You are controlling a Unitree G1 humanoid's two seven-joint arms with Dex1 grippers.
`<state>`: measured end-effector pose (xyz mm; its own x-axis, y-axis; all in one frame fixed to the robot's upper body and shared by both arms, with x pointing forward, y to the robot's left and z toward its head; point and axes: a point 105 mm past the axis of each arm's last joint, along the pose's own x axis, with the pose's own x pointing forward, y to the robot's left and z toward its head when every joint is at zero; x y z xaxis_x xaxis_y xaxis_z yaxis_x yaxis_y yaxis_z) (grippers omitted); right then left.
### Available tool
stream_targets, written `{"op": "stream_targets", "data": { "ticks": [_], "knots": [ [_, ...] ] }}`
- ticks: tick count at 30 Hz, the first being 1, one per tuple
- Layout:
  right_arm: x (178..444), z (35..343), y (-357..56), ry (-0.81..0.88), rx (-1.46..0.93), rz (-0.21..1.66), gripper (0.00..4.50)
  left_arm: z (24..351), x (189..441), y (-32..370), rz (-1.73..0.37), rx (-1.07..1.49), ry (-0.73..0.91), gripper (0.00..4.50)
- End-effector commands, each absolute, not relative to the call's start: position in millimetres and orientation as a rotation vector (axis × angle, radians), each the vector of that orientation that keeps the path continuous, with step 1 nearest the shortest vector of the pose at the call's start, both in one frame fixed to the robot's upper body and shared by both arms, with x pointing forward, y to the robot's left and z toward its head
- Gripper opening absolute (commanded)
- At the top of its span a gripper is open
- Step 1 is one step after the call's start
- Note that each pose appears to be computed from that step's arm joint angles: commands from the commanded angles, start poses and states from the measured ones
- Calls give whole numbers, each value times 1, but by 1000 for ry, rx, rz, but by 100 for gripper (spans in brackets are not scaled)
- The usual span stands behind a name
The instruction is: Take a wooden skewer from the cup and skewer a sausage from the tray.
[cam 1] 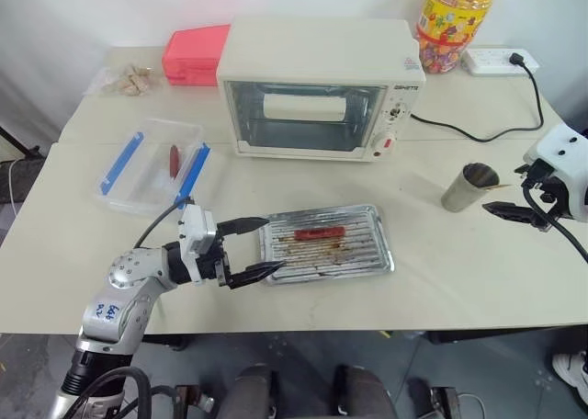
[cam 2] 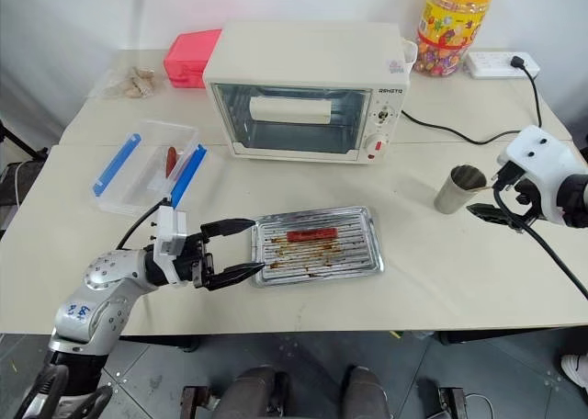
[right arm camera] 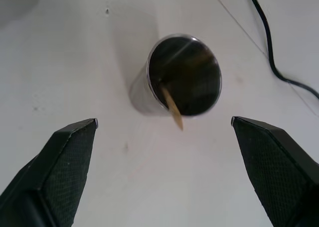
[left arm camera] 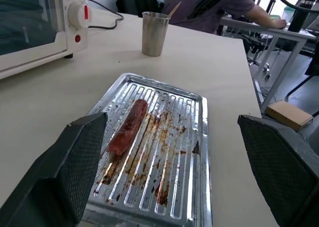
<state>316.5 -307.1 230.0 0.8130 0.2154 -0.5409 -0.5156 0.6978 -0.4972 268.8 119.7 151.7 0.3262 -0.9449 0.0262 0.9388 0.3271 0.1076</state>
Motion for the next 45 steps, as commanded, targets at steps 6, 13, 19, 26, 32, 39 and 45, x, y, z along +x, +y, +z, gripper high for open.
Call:
{"op": "stream_targets", "data": {
  "ticks": [6, 13, 19, 26, 32, 39, 45],
  "knots": [
    [326, 237, -311, 432, -718, 420, 225, 159, 261, 118, -1233, 101, -136, 450],
    [329, 233, -308, 431, -717, 437, 5, 158, 261, 120, -1225, 102, -127, 450],
    [331, 240, -308, 407, -728, 435, 2, 157, 262, 122, -1216, 100, -124, 450],
    [328, 260, -314, 397, -749, 439, 2, 155, 263, 122, -1209, 95, -121, 450],
    [317, 263, -310, 447, -687, 513, 125, 153, 265, 123, -1198, 99, -124, 450],
    [308, 276, -319, 409, -684, 563, 357, 150, 265, 126, -1185, 95, -118, 450],
    [315, 284, -339, 351, -573, 535, 446, 149, 265, 128, -1171, 89, -125, 450]
  ]
}}
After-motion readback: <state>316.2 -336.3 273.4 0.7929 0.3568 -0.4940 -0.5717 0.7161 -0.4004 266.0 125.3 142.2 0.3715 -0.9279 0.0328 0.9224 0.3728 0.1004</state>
